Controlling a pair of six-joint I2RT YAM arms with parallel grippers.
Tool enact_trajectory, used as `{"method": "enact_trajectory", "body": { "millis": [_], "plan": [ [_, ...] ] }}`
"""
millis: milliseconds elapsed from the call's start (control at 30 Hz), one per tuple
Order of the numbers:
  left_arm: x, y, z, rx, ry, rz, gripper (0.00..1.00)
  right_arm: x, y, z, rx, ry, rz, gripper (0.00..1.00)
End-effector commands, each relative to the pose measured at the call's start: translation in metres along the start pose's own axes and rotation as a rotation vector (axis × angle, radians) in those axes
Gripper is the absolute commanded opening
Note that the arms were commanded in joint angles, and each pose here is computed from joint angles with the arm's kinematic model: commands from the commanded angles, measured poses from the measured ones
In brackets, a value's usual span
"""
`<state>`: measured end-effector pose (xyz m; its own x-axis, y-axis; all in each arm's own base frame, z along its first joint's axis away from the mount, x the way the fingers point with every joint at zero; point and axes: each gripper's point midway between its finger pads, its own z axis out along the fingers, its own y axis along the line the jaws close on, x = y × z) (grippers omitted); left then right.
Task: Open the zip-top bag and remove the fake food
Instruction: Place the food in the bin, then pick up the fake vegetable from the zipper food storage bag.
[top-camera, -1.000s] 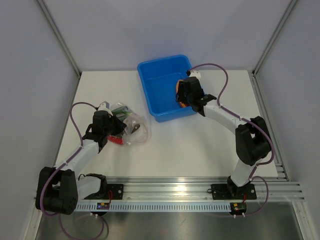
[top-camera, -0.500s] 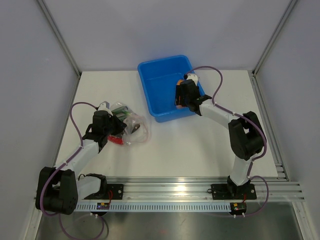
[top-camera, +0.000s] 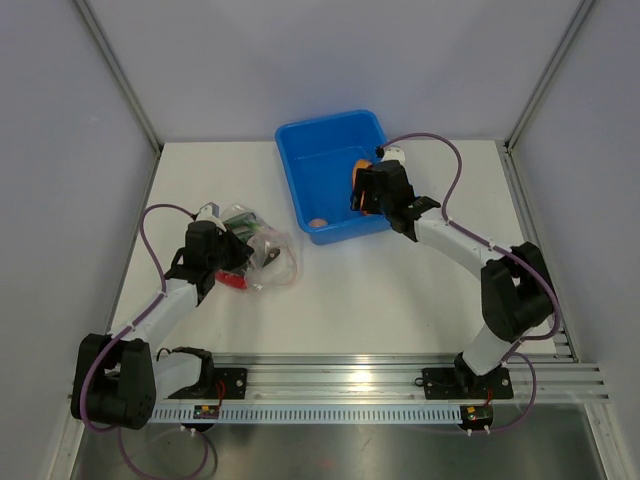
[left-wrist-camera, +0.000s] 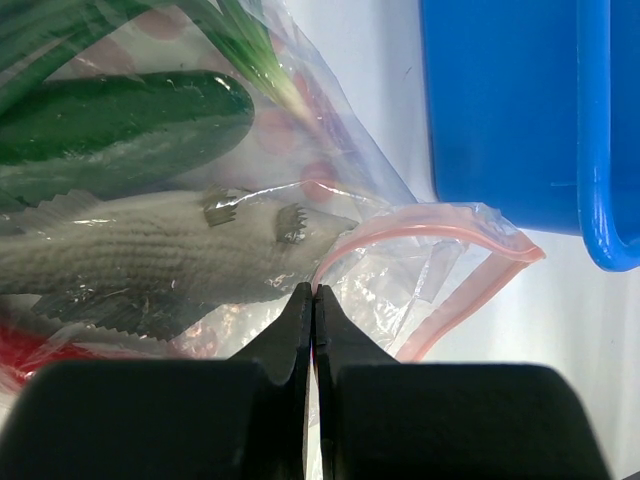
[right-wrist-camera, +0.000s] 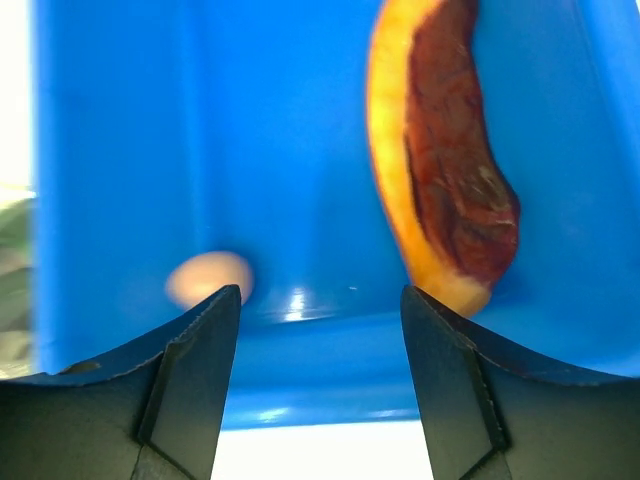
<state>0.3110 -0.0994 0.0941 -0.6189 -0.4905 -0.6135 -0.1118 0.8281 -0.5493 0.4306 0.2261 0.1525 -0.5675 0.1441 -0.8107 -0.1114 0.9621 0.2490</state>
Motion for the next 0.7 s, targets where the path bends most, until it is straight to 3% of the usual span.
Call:
{"method": "enact_trajectory", "body": {
  "millis": [0,333,667],
  "plan": [
    [-0.011,-0.014,-0.003,0.067,-0.042,0.011,0.00,-0.039,0.046,-0.034,-0.189,-0.139,0.038,0.72],
    [-0.014,-0.018,-0.008,0.086,-0.058,0.017,0.00,0.008,0.166,-0.098,-0.600,-0.145,-0.266,0.66],
    [-0.017,-0.018,-0.012,0.080,-0.071,0.025,0.00,0.044,0.195,-0.105,-0.673,-0.033,-0.366,0.65]
  ]
}}
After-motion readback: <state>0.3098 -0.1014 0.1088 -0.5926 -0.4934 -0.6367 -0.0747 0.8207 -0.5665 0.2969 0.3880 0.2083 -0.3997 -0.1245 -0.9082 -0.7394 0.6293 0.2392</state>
